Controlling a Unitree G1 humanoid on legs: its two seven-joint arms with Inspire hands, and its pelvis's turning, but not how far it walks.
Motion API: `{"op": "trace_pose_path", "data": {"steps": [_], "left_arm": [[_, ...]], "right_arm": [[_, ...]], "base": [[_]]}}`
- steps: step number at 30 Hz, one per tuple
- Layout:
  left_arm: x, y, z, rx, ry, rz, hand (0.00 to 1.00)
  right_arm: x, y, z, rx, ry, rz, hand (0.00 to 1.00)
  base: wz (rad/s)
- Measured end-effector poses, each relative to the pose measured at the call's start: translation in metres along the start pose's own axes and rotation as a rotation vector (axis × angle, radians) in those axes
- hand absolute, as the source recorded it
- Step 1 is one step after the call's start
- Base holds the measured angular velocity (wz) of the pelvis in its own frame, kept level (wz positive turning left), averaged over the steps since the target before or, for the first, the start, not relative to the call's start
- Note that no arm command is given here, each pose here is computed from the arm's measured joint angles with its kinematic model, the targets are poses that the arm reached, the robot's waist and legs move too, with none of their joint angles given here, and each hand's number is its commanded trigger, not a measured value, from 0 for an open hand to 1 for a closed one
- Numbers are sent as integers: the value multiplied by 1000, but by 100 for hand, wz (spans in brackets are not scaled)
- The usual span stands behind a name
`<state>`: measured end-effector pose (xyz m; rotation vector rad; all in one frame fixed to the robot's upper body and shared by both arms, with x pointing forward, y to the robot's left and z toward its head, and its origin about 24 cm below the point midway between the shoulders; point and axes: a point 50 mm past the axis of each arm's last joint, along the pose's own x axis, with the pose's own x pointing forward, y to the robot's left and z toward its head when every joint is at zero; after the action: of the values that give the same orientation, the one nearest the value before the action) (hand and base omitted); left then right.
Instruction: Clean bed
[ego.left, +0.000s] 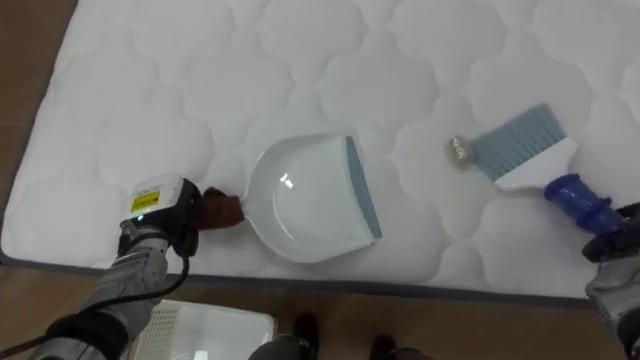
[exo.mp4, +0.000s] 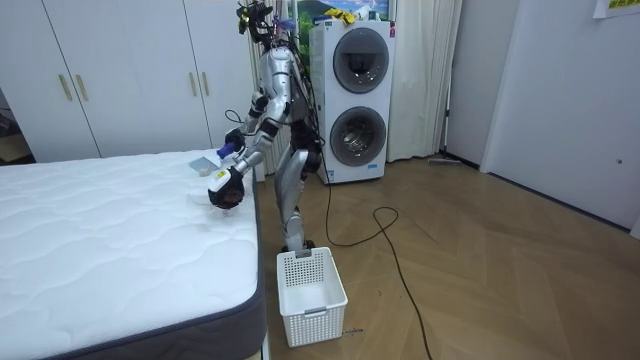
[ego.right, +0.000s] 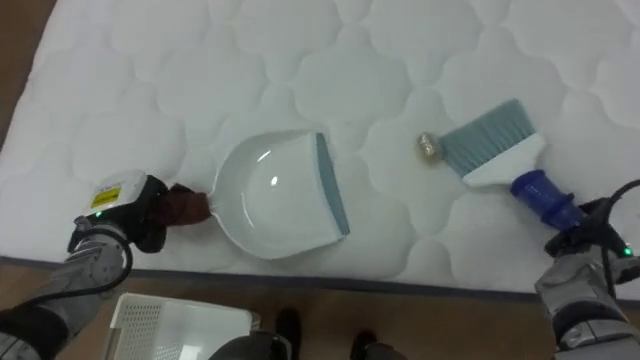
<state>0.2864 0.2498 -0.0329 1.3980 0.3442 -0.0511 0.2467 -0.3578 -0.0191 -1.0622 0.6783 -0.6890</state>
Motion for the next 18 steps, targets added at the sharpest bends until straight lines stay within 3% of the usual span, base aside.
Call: {"op": "trace_pose_path", "data": {"steps": [8,18], "left_arm": [[3,7,0,39,2,45,100],[13,36,-1,143,-22,127,100]], "right_arm": [[16,-29,6,-141,-64,-75,100],[26,-56,47,-461,-279,-197,100]], "base": [[-2],[-2]]}}
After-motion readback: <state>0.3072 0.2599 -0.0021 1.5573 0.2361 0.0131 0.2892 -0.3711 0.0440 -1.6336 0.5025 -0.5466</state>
